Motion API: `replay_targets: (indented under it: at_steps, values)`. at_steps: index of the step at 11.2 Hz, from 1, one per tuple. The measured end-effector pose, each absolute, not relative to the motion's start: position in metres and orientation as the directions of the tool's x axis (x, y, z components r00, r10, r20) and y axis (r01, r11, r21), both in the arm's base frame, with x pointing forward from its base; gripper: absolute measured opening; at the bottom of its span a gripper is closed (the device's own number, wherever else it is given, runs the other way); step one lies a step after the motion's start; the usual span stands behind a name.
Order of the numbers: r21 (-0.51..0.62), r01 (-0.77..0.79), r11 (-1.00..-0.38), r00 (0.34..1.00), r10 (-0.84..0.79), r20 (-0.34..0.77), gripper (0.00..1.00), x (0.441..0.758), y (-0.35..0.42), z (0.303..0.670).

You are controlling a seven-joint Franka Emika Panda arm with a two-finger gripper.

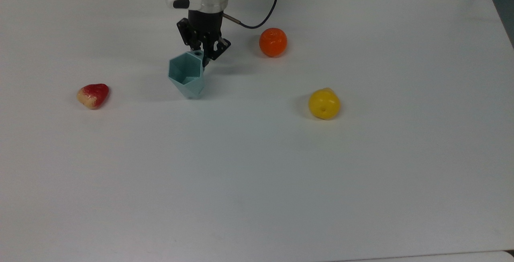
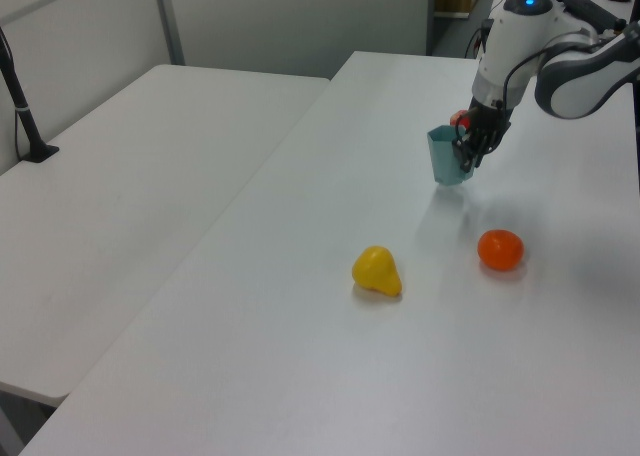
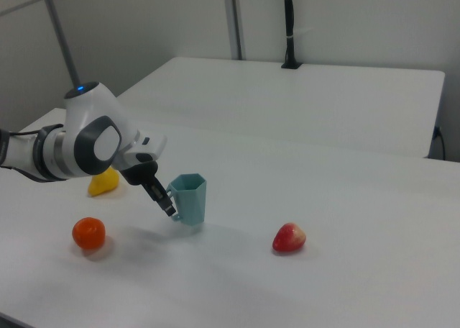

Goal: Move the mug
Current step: 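Carry the teal mug past the red fruit toward the table edge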

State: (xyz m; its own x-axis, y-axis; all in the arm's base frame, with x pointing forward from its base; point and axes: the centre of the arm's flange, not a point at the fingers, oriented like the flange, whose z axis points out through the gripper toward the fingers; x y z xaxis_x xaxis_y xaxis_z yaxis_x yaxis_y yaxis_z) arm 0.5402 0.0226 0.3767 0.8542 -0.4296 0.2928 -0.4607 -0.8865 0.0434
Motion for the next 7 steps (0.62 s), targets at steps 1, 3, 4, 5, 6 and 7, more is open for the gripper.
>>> replay_targets:
  at_steps: [1,3,4,5,6,7]
  values:
    - [0.041,-0.471,-0.881,0.847,-0.439,0.3,0.24,0.537,0.019,0.389]
    - [0.027,-0.498,-0.867,0.825,-0.464,0.322,0.24,0.53,0.005,0.414]
    - [0.024,-0.51,-0.86,0.816,-0.475,0.328,0.24,0.525,-0.002,0.424]
    - [0.02,-0.52,-0.854,0.809,-0.484,0.334,0.24,0.521,-0.007,0.433]
    - [0.016,-0.532,-0.847,0.799,-0.496,0.34,0.24,0.518,-0.014,0.44]
    - [0.012,-0.549,-0.836,0.786,-0.512,0.346,0.24,0.516,-0.024,0.445]
